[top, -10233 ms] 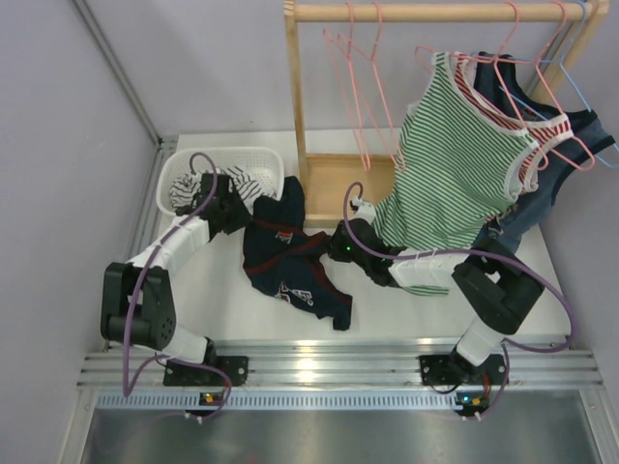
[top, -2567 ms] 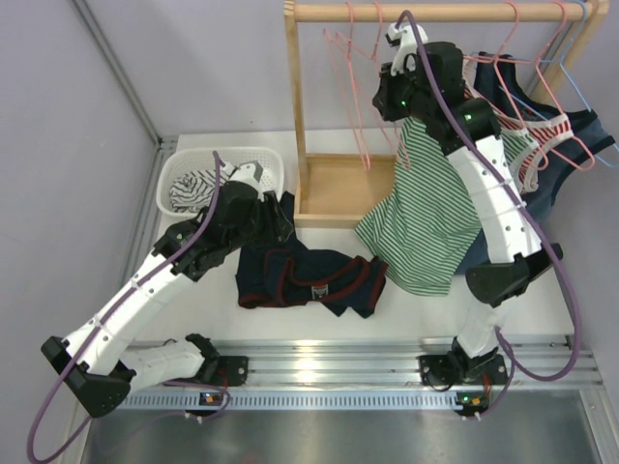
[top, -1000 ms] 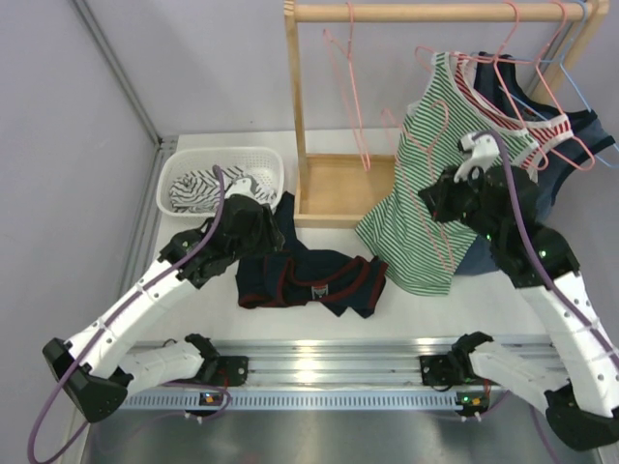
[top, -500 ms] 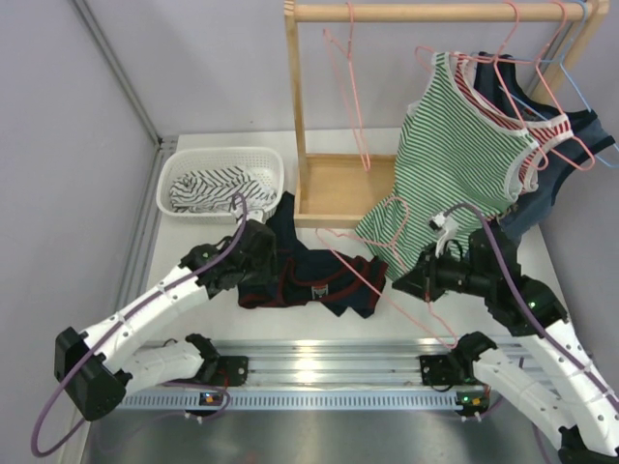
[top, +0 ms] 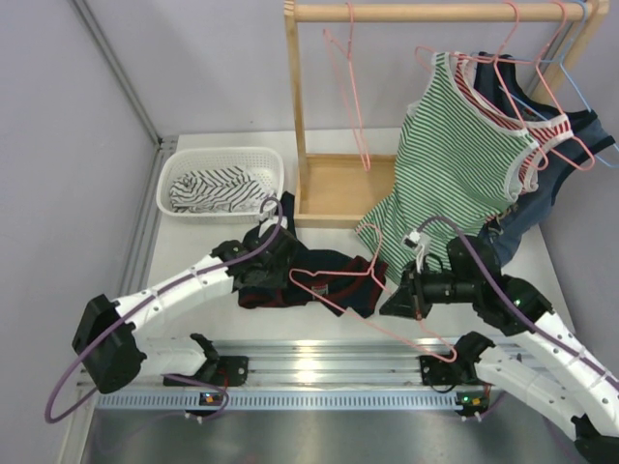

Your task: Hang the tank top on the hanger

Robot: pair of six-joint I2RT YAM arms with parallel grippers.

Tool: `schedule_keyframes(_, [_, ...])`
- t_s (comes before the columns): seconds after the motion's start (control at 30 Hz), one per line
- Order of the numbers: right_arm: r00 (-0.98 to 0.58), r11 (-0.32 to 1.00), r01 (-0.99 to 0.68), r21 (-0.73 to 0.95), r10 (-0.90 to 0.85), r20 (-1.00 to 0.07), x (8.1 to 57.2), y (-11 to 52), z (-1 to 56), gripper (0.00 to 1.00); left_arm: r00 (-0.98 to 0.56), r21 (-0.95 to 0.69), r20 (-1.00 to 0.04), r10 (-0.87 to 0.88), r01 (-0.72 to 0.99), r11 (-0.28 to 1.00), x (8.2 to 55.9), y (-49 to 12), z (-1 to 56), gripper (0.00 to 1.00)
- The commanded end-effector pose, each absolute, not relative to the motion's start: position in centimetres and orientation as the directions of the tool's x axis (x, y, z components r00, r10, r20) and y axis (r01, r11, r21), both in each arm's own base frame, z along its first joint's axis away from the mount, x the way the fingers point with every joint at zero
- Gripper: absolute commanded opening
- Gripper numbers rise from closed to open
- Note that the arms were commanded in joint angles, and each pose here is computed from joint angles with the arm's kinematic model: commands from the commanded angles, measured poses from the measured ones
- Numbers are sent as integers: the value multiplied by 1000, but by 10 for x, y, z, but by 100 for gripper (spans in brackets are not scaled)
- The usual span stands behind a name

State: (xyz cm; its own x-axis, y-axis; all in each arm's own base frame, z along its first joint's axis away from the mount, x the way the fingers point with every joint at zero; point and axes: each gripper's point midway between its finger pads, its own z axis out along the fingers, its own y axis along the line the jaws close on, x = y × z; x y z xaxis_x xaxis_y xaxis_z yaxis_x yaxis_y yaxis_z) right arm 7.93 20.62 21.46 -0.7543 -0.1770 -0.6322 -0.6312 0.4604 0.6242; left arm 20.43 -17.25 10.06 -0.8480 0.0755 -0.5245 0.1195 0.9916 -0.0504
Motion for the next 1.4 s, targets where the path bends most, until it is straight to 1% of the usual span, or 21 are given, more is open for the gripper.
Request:
schedule_keyframes(0.0, [-738,466,-645,606,-173,-652,83,212,217,0,-802,-43,-589,100,155,987,219,-182,115,48])
schedule_keyframes(0.07, [-738,474,-647,598,-190,-647,81,211,213,0,-801,-32,-587,117,168,985,219,-183,113,47])
schedule_keyframes(0.27, [-728,561,-635,531,-204,-655,88,196,209,0,-803,-26,-581,134,183,983,217,-186,109,47])
schedule_keyframes(0.37, [-717,549,-649,527,-208,-665,85,194,216,0,-798,-29,-586,142,196,980,214,-190,110,47])
schedule_keyframes(0.43, [-725,529,-651,544,-222,-652,80,196,213,0,-798,-23,-585,147,198,980,214,-190,109,47])
schedule_keyframes(0.53, [-739,536,-640,551,-233,-632,80,197,203,0,-798,-22,-582,157,208,978,212,-192,110,46])
schedule_keyframes(0.6, [-739,536,-639,551,-230,-633,81,198,201,0,-796,-2,-584,161,200,980,212,-190,109,47])
schedule_keyframes(0.77, [-736,533,-640,553,-218,-641,82,199,206,0,-813,89,-552,185,163,983,211,-174,100,43])
schedule_keyframes(0.93, [-720,503,-663,555,-228,-655,80,202,216,0,-807,125,-558,195,151,981,213,-170,100,43])
schedule_keyframes(1.07, [-729,480,-662,575,-235,-643,76,204,215,0,-795,128,-573,196,149,980,216,-172,104,41])
schedule_keyframes(1.17, [-731,464,-663,587,-233,-642,73,206,214,0,-788,125,-581,202,158,979,216,-176,105,35])
schedule_keyframes(1.37, [-743,425,-657,623,-223,-632,70,213,213,0,-781,153,-584,222,162,975,217,-177,101,13])
